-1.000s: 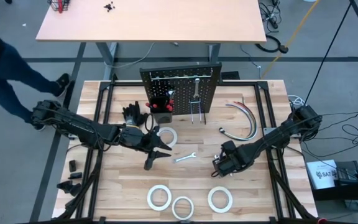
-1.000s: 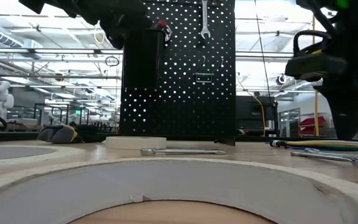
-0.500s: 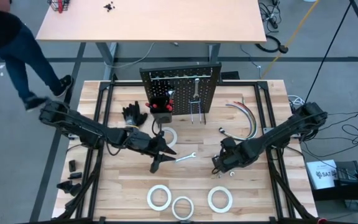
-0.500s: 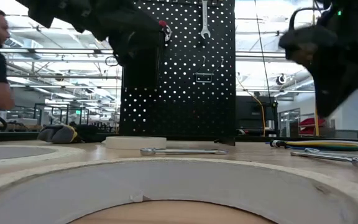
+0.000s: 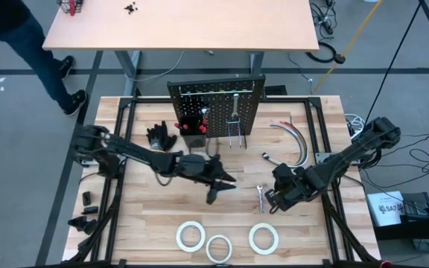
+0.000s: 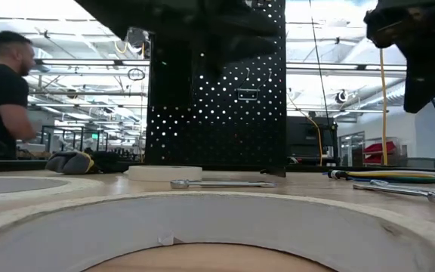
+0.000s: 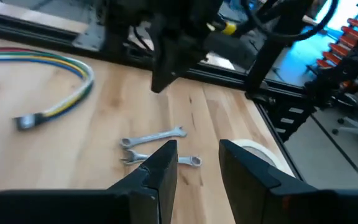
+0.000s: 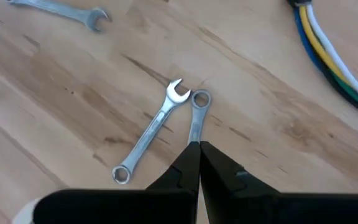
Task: Hang tools onto peg board
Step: Hang the silver wrench on the peg board
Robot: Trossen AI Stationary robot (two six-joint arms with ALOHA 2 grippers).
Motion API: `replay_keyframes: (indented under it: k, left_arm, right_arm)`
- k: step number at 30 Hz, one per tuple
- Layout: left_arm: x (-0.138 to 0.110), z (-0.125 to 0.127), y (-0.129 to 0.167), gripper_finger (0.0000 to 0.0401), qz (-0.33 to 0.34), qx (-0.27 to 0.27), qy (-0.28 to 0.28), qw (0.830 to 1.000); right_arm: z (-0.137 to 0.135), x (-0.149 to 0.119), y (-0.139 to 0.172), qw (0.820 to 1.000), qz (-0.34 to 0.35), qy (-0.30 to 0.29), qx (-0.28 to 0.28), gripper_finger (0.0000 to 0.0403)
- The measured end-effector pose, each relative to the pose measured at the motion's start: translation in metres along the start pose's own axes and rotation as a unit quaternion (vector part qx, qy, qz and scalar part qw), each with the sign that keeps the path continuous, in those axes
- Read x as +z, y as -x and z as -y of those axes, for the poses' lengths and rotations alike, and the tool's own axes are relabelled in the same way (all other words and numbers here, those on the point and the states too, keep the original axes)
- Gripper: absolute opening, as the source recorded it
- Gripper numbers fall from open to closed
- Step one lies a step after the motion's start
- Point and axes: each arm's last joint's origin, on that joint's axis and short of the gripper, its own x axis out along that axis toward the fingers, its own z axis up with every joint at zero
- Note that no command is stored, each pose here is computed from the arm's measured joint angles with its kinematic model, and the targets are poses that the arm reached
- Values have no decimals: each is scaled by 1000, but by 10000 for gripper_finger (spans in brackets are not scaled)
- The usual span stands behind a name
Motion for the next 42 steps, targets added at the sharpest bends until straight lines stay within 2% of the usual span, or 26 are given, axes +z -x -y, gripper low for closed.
replay_keyframes:
  k: [5, 9, 14, 19, 26, 30, 34, 42]
  left_arm:
    - [-8, -1, -36, 116, -31, -46, 2, 998]
    - [-9, -2, -54, 84, -33, -57, 3, 998]
    - [-11, -10, -61, 13, -26, -6, 4, 1000]
    - [-17, -17, -59, 4, -55, 49, 6, 997]
    - [-22, -3, -60, 2, -63, 45, -1, 997]
    - [-24, 4, -61, 1, -58, 62, -22, 996]
    - [-24, 3, -61, 1, -51, 82, -25, 995]
    - [-23, 1, -60, 0, -50, 87, -20, 995]
  right_arm:
    - [3, -18, 1, 998, 54, -7, 20, 2]
    - [5, -33, -13, 995, 61, -22, 75, 1]
    - [3, -42, -35, 987, 56, -63, 137, 1]
    - [-8, -49, -43, 983, 55, -53, 169, 1]
    - [-8, -53, -50, 986, 40, -41, 154, 0]
    - [-6, -52, -48, 988, 33, -38, 146, 0]
    - [-1, -53, -54, 992, 31, -51, 112, 0]
    - [0, -54, -56, 993, 20, -47, 104, 0]
